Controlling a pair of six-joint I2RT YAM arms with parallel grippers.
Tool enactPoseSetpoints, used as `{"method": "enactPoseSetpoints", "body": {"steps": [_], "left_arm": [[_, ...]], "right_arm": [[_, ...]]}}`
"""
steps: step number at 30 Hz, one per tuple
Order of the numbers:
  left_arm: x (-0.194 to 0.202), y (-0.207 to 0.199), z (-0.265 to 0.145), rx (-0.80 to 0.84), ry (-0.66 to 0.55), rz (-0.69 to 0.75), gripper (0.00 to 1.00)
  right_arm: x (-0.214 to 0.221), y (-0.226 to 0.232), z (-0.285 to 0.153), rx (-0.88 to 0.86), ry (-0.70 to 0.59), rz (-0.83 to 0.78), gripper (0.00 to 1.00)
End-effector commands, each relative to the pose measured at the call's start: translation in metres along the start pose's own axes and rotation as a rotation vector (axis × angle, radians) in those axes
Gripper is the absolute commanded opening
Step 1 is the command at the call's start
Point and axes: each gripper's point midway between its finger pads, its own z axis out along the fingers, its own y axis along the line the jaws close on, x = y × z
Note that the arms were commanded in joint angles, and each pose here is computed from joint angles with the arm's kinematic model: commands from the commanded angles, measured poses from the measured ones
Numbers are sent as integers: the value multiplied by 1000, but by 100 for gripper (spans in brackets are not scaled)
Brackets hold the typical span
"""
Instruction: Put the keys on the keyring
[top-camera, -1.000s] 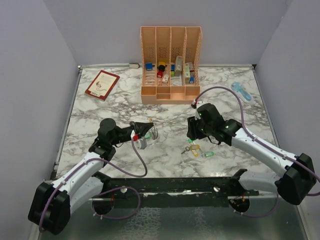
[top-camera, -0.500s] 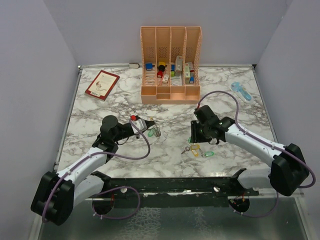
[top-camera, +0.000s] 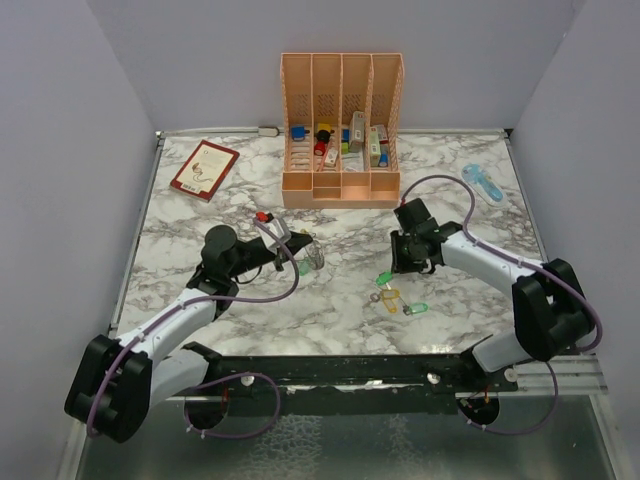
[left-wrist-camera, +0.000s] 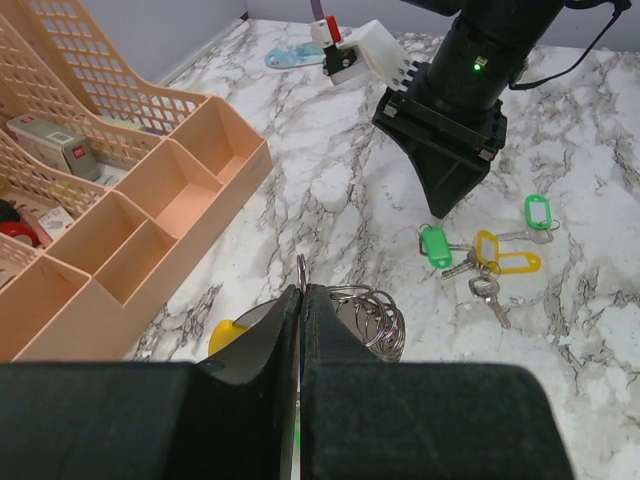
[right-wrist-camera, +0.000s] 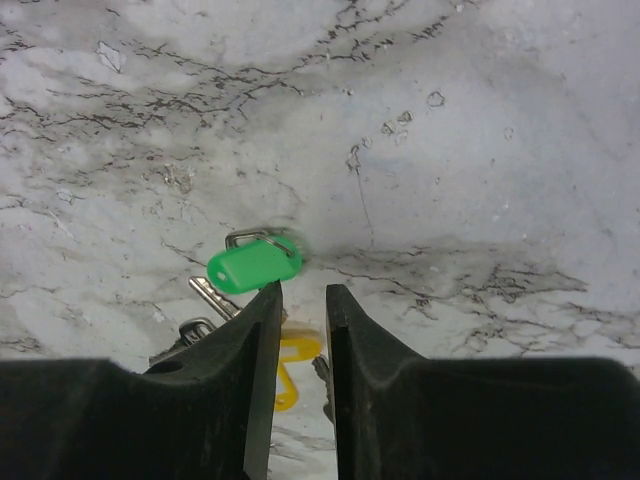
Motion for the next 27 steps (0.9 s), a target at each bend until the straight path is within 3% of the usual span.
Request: {"method": "enactPoseSetpoints", "body": {"steps": [1,27], "left_arm": [[-18,11,7,-33,-47,12,0],[-22,19,11,-48,-55,36,0]], "right_arm": [[-27,17,7,-73,-67,-98,24],[-13,21,25,-117,-8,-170,21]]}}
